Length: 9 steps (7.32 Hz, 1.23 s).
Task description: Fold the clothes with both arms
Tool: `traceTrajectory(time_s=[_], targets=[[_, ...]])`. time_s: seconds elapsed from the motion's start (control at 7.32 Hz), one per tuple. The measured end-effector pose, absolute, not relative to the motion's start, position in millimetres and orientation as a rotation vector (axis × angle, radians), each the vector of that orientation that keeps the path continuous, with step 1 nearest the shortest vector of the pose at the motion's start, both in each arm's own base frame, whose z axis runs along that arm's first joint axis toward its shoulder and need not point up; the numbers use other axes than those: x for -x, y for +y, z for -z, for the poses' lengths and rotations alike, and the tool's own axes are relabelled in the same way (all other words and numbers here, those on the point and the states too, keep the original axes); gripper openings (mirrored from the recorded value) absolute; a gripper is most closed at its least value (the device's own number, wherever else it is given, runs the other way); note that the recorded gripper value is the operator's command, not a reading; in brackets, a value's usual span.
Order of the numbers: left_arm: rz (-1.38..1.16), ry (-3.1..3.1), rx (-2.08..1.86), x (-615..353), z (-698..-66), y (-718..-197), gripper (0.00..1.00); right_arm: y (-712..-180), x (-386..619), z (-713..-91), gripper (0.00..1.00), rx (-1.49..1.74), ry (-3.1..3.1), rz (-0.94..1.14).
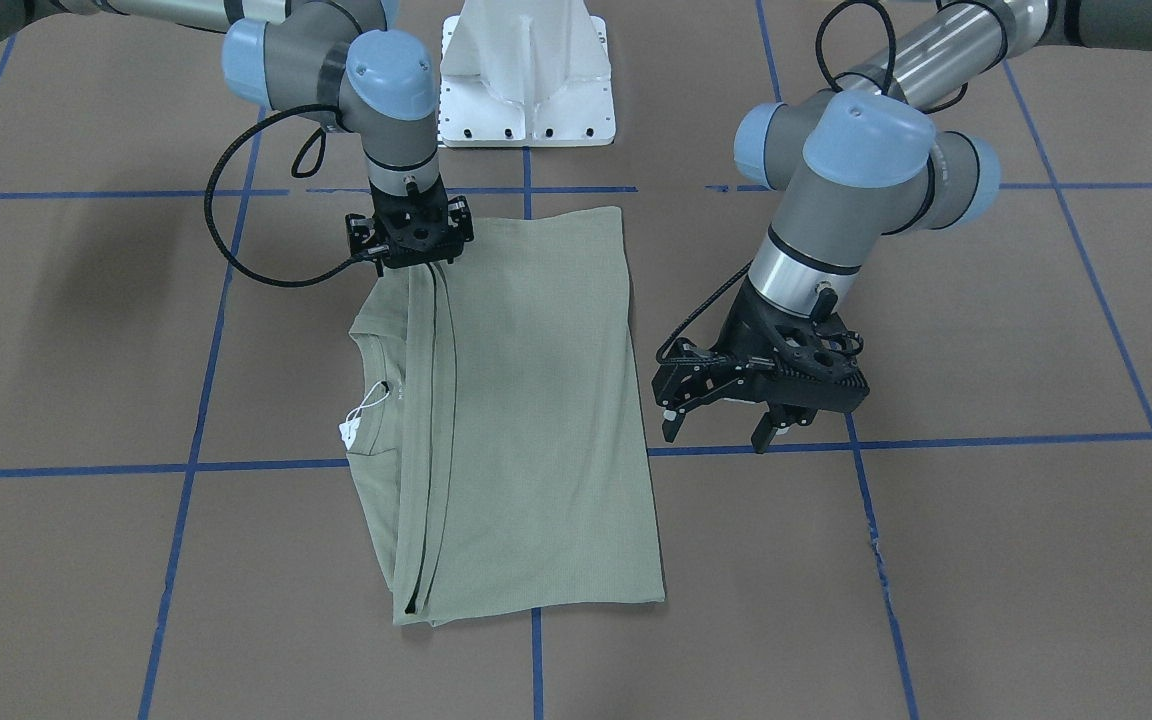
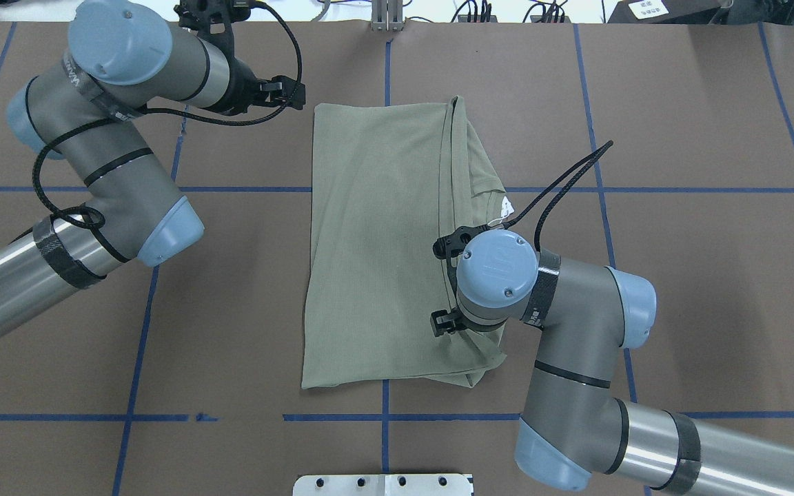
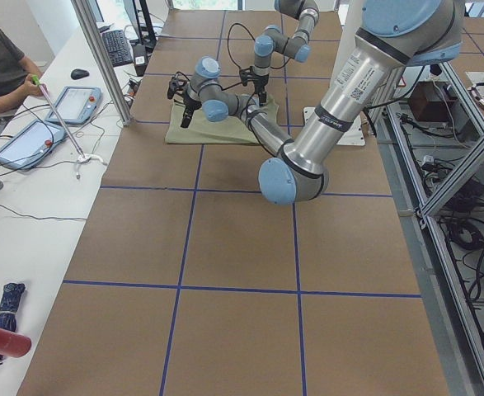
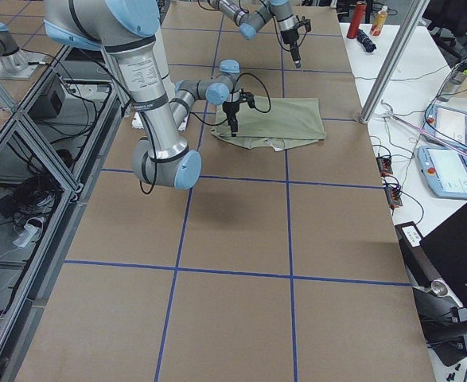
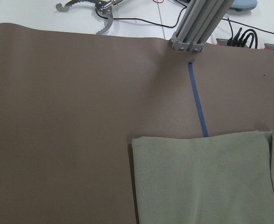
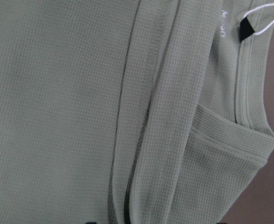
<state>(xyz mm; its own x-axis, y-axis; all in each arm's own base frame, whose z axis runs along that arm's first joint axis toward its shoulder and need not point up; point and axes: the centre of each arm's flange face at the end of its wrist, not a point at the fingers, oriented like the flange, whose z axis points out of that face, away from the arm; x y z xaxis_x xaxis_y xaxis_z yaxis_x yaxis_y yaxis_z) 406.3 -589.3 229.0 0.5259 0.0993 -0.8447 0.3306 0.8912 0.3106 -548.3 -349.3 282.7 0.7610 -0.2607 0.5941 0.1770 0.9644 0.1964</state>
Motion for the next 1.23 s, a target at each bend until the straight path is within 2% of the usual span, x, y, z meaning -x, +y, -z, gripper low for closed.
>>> traceTrajectory(time_s=[0.55, 0.68, 0.82, 1.09, 1.23], targets=[[0.143, 1.014, -0.471, -407, -230, -590, 1.0, -355, 558, -284, 0.46, -0.177, -0.731, 0.26], [0.143, 1.014, -0.47, -407, -231, -589, 1.0, -356, 558, -284, 0.38, -0.181, -0.739, 0.26], [0.143, 1.014, -0.47, -407, -231, -589, 1.0, -358, 557, -282, 0.35, -0.185, -0.743, 0.259], [0.143, 1.011, -0.467, -408, -233, -590, 1.0, -360, 554, -283, 0.0, -0.187, -0.745, 0.254], [0.144, 1.01, -0.466, -409, -234, -590, 1.0, -360, 553, -284, 0.0, -0.187, -0.743, 0.253]])
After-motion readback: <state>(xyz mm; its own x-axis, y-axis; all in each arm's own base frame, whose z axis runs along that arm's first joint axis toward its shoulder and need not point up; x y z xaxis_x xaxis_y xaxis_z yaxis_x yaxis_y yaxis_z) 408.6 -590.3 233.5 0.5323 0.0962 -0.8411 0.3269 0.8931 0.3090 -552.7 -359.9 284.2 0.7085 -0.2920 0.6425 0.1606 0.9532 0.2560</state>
